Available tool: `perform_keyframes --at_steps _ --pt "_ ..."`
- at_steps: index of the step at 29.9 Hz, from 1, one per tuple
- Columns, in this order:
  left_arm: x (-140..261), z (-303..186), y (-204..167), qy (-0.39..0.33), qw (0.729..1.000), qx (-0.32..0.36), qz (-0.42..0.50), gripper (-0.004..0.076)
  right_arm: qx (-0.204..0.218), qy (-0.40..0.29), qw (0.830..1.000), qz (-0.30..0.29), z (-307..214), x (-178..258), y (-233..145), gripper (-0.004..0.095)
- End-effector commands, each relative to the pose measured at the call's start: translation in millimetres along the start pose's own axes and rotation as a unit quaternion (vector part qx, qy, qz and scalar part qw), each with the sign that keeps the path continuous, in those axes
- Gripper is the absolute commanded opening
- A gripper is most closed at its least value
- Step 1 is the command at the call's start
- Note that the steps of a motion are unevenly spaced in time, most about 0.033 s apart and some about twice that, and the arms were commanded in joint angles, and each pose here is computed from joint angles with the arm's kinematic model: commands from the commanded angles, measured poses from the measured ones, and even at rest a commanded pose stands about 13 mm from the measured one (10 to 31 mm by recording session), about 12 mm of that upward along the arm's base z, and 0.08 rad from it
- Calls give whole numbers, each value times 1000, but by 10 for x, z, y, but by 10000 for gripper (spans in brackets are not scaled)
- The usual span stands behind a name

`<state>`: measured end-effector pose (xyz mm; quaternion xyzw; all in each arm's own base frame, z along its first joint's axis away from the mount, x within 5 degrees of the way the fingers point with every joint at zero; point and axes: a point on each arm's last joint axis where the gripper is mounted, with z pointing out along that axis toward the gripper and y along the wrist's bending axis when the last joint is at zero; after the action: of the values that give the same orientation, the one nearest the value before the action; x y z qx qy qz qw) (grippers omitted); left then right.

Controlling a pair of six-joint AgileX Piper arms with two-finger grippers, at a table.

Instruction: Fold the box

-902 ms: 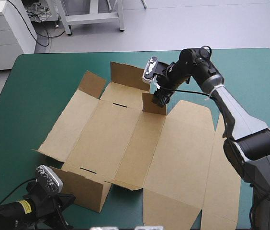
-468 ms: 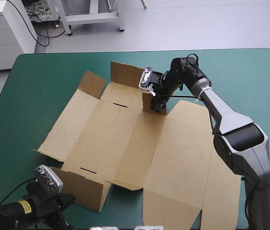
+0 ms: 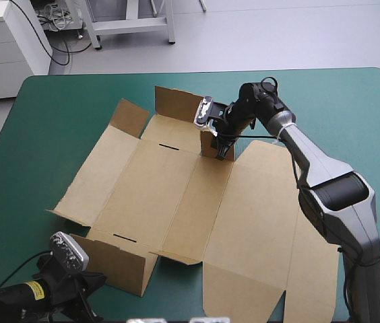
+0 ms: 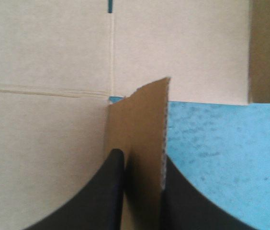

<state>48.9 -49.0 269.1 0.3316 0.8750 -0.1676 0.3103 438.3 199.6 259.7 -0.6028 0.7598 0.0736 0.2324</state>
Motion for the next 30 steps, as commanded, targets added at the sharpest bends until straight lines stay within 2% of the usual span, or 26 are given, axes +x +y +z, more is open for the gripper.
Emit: perform_keyframes --at_steps 1,8,16,21,30 --pt "-98 -50 -15 -34 999 5 -6 -8 46 -43 998 -23 -378 -173 -14 -20" --pt "-98 -50 -15 -34 999 5 -6 -8 45 -41 995 -77 -366 -207 18 -22" --pt "-98 -50 -15 -34 999 5 -6 -8 58 -41 972 -223 -355 -274 49 -22" --pt "-98 -50 -15 -34 999 5 -6 -8 64 -49 965 -250 -347 -324 69 -22" --pt "-98 -50 -15 -34 999 5 -6 -8 36 -68 961 -266 -325 -406 182 -22"
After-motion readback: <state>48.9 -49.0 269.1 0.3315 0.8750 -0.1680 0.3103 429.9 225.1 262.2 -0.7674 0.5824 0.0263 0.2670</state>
